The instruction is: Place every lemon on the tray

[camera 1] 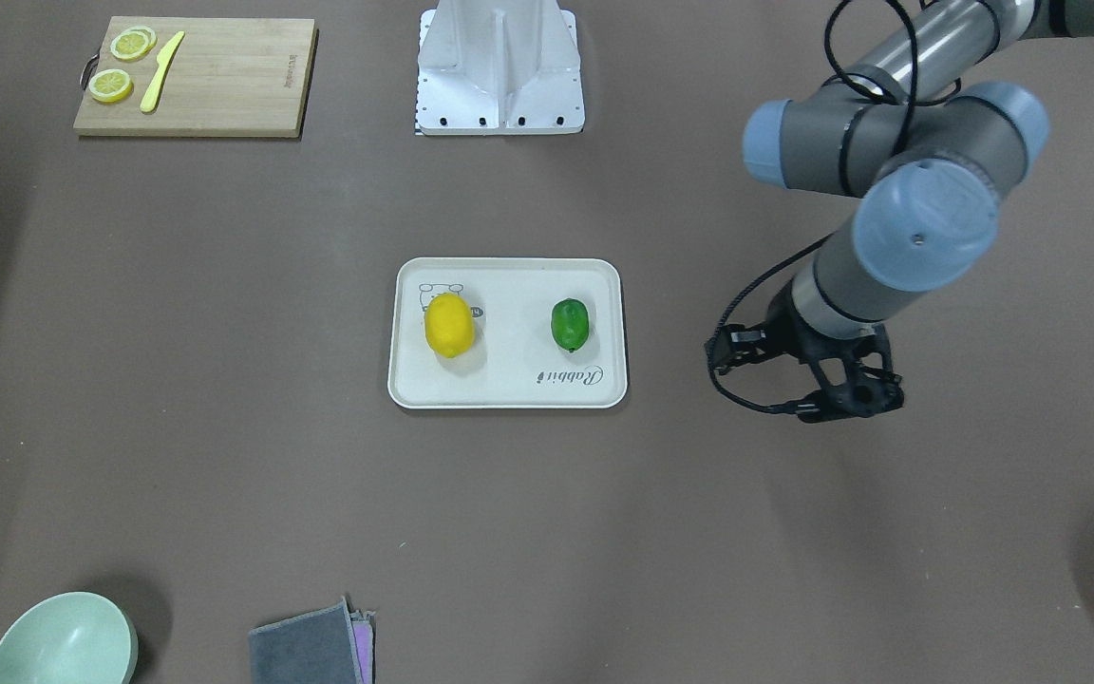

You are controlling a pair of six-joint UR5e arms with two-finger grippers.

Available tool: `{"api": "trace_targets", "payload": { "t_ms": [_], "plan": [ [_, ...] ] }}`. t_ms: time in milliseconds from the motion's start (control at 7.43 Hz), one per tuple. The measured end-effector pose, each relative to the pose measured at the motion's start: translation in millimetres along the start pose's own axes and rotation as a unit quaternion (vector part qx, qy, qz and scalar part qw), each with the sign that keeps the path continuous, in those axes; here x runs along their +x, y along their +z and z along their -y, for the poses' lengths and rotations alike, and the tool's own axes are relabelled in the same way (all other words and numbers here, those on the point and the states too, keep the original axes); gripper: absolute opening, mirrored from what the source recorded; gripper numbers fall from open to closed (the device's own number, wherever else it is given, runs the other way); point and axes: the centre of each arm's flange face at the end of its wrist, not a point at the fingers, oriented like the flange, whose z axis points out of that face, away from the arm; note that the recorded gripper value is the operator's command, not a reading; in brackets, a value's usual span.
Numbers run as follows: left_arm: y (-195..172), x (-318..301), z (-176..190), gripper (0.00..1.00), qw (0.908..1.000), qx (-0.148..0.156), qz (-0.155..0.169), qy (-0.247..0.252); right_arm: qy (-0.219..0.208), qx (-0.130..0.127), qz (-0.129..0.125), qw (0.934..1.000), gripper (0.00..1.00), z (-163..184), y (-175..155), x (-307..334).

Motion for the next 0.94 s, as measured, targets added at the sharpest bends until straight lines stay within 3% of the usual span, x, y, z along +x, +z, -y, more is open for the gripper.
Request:
{"api": "trace_targets", "payload": {
  "t_ms": [538,942],
  "plan": [
    [-39.5,-209.3,41.4,0.98,0.9995,0.001,-0.003,0.032,0.010,0.007,0.000,0.9999,1.00,-4.9,-5.8,8.2],
    [-39.6,-308.6,57.9,0.98,0.9987,-0.016,0.005,0.047,0.014,0.008,0.002,0.9999,1.00,-8.8,-6.6,10.5]
  ]
}}
